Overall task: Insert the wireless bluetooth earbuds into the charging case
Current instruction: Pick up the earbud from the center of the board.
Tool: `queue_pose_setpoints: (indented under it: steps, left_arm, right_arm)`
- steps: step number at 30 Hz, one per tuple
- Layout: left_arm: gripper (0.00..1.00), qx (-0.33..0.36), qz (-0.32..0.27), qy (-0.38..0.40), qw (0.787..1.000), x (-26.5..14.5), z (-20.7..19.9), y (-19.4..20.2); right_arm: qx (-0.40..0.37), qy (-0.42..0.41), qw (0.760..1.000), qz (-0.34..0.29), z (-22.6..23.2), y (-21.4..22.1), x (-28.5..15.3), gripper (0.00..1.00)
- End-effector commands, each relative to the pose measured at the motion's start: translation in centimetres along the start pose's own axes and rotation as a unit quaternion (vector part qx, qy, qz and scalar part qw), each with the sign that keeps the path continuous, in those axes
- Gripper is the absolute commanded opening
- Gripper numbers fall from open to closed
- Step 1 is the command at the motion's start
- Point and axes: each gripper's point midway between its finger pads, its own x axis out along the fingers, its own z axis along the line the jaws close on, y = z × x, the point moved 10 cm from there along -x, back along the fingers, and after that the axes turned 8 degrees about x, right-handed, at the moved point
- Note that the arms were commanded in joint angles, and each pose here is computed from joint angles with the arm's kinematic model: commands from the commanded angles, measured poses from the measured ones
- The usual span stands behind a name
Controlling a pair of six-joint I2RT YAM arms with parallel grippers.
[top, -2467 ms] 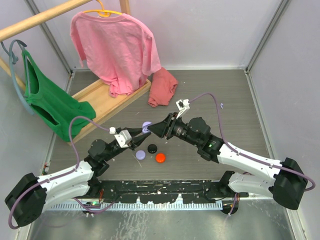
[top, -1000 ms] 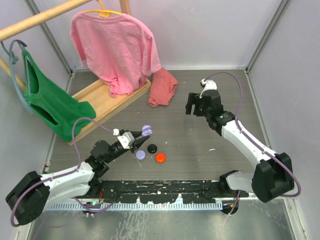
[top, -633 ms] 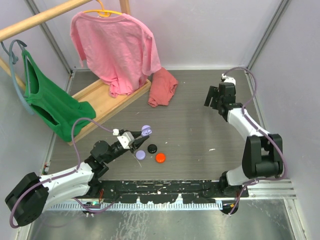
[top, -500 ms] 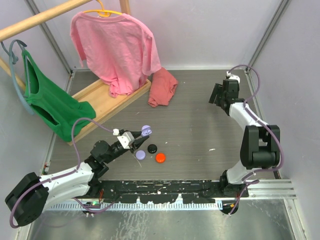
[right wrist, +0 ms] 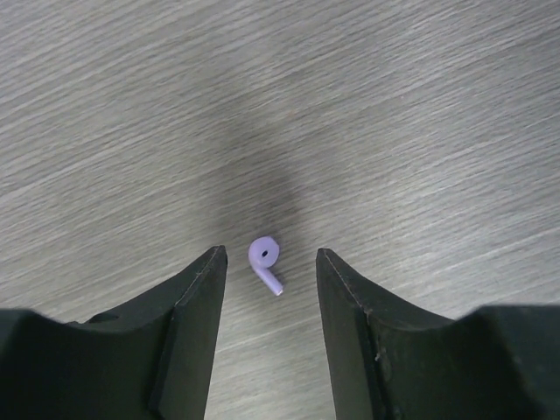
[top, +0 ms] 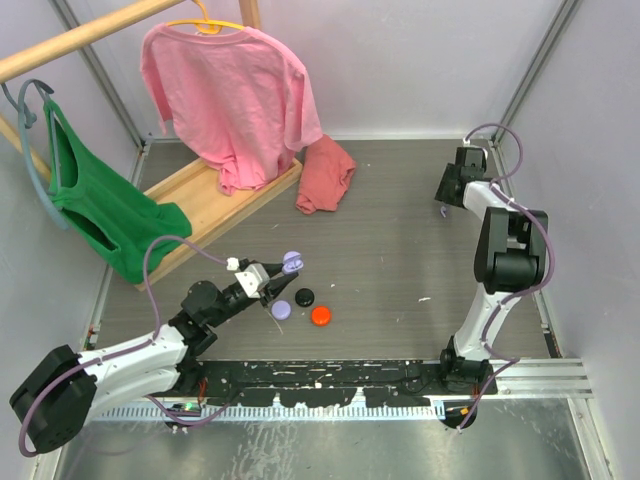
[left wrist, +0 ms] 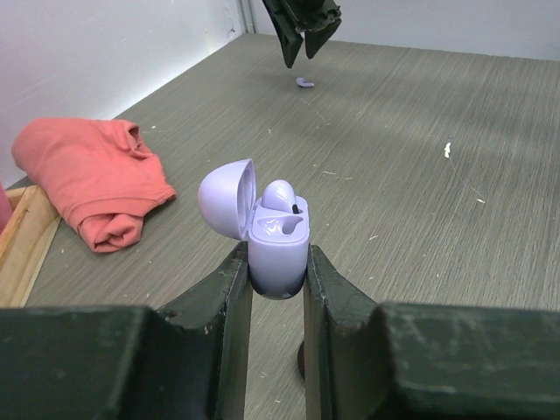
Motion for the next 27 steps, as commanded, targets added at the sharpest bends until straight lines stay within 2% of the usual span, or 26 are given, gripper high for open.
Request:
queue_pose_setpoints:
  steps: [1, 16, 27]
  left_arm:
    - [0.02, 0.006, -0.028, -0.005, 1.0, 0.4, 0.3, -1.1]
    - [0.02, 0.004, -0.022, -0.002, 1.0, 0.5, 0.3, -1.1]
    - [0.02, 0.003, -0.019, -0.001, 1.0, 0.6, 0.3, -1.0]
  right_arm:
    - [-0.007, 0.0, 1.0, -0.006, -0.1, -1.5, 0.8, 0.49]
    - [-0.027, -0.014, 0.998, 0.061, -0.1, 0.6, 3.1, 0.36]
    - [-0.026, -0.017, 0.995, 0.09, -0.5, 2.2, 1.9, 0.23]
